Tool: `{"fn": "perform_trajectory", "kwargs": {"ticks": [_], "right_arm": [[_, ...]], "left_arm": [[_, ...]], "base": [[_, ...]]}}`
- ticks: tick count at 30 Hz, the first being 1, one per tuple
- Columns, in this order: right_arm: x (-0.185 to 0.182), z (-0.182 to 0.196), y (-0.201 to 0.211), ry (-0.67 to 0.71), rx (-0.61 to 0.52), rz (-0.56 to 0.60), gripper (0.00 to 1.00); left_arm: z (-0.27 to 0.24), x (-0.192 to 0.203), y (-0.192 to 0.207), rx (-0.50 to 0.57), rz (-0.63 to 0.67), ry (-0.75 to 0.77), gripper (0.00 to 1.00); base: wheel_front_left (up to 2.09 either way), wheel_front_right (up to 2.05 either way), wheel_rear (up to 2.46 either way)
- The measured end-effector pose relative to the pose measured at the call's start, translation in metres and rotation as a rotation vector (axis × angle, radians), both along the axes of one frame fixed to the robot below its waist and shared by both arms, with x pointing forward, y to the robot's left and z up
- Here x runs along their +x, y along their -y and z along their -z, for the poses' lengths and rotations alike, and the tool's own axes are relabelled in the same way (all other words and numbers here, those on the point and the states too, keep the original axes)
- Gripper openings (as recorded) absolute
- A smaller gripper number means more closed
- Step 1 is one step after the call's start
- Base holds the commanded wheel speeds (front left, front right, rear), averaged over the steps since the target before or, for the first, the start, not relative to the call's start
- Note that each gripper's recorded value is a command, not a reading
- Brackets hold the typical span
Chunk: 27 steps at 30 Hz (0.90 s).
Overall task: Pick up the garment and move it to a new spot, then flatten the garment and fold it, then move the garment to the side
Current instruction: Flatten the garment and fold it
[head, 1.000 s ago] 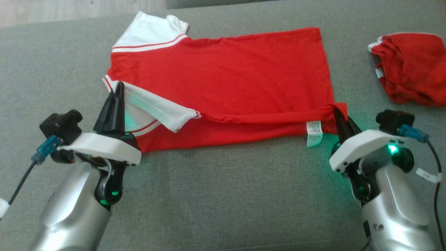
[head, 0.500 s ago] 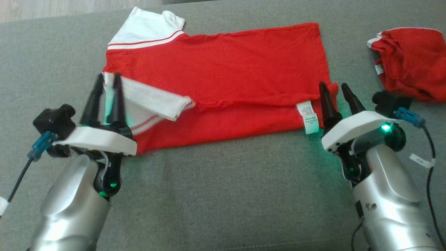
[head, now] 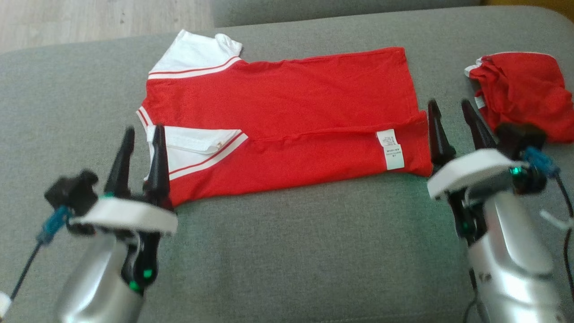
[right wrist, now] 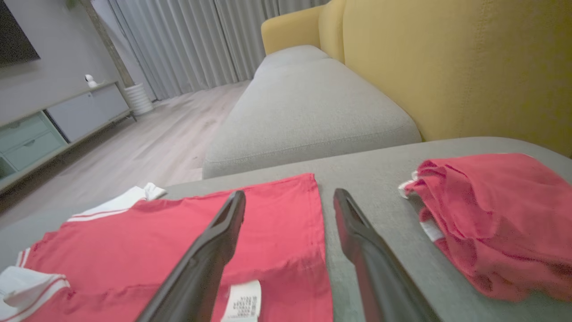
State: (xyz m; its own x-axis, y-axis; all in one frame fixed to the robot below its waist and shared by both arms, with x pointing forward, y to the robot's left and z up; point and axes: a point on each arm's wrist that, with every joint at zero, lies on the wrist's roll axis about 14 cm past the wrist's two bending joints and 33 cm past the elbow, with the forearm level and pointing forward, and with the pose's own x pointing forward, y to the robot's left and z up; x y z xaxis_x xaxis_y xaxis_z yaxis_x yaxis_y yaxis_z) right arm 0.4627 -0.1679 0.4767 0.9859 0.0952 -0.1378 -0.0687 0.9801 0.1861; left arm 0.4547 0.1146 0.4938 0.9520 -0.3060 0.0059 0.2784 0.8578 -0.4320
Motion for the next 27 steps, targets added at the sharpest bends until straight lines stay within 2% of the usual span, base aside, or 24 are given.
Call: {"fn": "perform_trajectory", "kwargs": {"ticks": [8,17,25,26,27], "right_arm": [[-0.047,0.035,0.01,-0.121,-0.024,0.02,1.0],[-0.047,0.032,0.015,-0.132,-0.033,0.024,1.0],[-0.048,0.044,0.016,-0.184,-0.037,0.024,1.0],[-0.049,0.049,0.015,-0.2,-0.036,0.02,1.0],[-0.05,0.053,0.014,-0.215,-0.028,0.02,1.0]], "left_arm": [[0.063,-0.048,-0.015,0.035,-0.034,-0.28,1.0],[0.119,-0.057,-0.022,0.015,-0.098,-0.534,1.0],[0.123,-0.041,-0.017,0.002,-0.096,-0.557,1.0],[0.123,-0.041,-0.017,0.001,-0.095,-0.558,0.83],[0.123,-0.041,-0.016,-0.002,-0.09,-0.556,0.27]], "base": [[0.0,0.0,0.0],[0.0,0.0,0.0],[0.0,0.0,0.0],[0.0,0.0,0.0],[0.0,0.0,0.0]]}}
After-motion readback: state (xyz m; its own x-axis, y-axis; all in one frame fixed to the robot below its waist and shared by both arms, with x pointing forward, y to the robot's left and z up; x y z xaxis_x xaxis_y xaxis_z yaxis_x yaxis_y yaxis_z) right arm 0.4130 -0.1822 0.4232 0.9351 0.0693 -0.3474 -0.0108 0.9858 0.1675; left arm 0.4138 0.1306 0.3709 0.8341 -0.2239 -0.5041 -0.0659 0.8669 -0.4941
